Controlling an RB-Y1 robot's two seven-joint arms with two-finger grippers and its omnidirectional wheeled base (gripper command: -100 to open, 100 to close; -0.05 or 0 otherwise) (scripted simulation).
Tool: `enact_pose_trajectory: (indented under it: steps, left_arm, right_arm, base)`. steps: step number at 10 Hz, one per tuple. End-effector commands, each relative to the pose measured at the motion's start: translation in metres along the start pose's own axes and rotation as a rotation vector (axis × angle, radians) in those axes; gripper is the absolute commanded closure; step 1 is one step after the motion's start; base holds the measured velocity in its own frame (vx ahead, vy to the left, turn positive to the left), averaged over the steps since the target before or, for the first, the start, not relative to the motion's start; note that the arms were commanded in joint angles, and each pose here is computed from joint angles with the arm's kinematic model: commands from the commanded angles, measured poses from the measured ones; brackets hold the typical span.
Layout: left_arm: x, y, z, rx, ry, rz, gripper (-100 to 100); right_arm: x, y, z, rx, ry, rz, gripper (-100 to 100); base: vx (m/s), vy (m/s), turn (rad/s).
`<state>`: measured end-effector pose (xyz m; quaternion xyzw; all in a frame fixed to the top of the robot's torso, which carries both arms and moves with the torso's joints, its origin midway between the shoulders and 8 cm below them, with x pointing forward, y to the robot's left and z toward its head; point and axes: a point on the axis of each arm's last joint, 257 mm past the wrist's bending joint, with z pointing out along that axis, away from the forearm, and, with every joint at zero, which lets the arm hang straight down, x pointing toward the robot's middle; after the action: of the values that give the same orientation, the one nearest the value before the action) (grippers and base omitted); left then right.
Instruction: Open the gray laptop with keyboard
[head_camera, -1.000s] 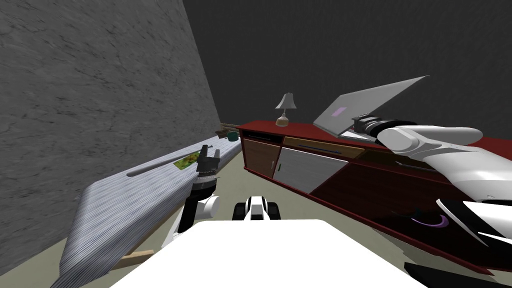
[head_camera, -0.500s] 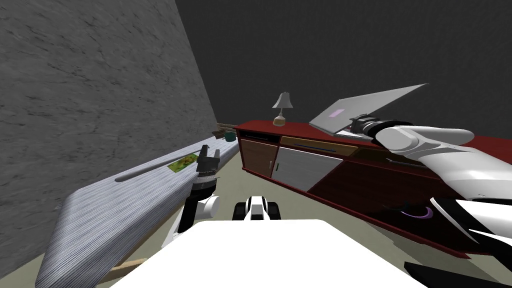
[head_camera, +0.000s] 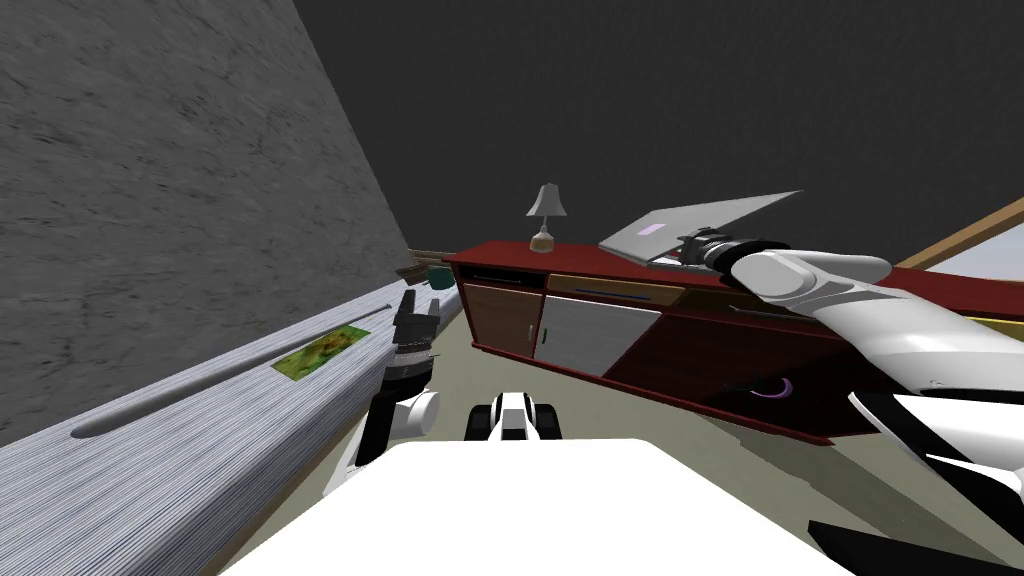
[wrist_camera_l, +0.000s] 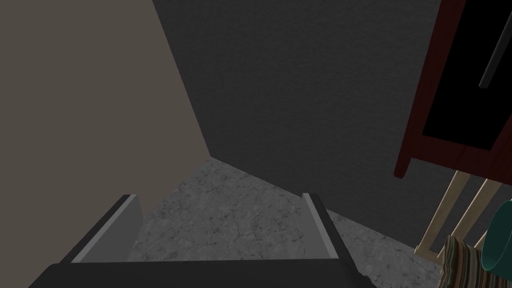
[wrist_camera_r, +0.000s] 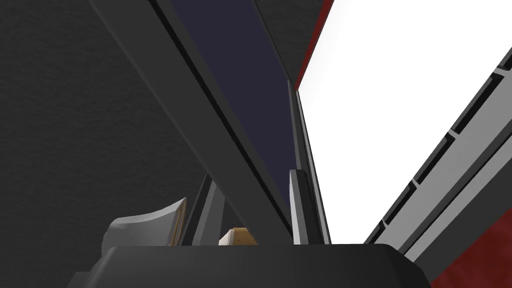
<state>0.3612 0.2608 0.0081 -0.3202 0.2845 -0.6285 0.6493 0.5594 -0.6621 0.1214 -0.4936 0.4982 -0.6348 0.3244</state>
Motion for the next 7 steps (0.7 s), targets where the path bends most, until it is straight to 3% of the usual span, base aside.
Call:
enact_pose_trajectory:
  steps: [1,2,3,5,6,7]
  left_arm:
    - [0.0,0.0,0.0,0.0,0.0,0.0,0]
    - [0.0,0.0,0.0,0.0,0.0,0.0,0]
    - [0.0,0.0,0.0,0.0,0.0,0.0,0]
    - [0.0,0.0,0.0,0.0,0.0,0.0,0]
    - [0.0,0.0,0.0,0.0,0.0,0.0,0]
    - [0.0,0.0,0.0,0.0,0.0,0.0,0]
  right_arm:
    - [-0.028,-0.008,0.003,0.023,-0.059,0.052,100]
    - [-0.029,-0.008,0.003,0.023,-0.059,0.055,100]
    - [-0.054,-0.014,0.005,0.034,-0.11,0.096,100]
    - [-0.054,-0.014,0.005,0.034,-0.11,0.096,100]
    - [-0.045,-0.026,0.002,0.029,-0.105,0.092,-100]
    - [-0.04,-0.036,0.0,0.028,-0.103,0.092,-100]
  base:
    - [0.092,-0.016,-0.328]
    - [0.091,-0.001,-0.193]
    - [0.106,-0.012,-0.334]
    - [0.066,0.002,-0.077]
    - [0.019,-0.003,0.029]
    - [0.015,-0.011,0.007]
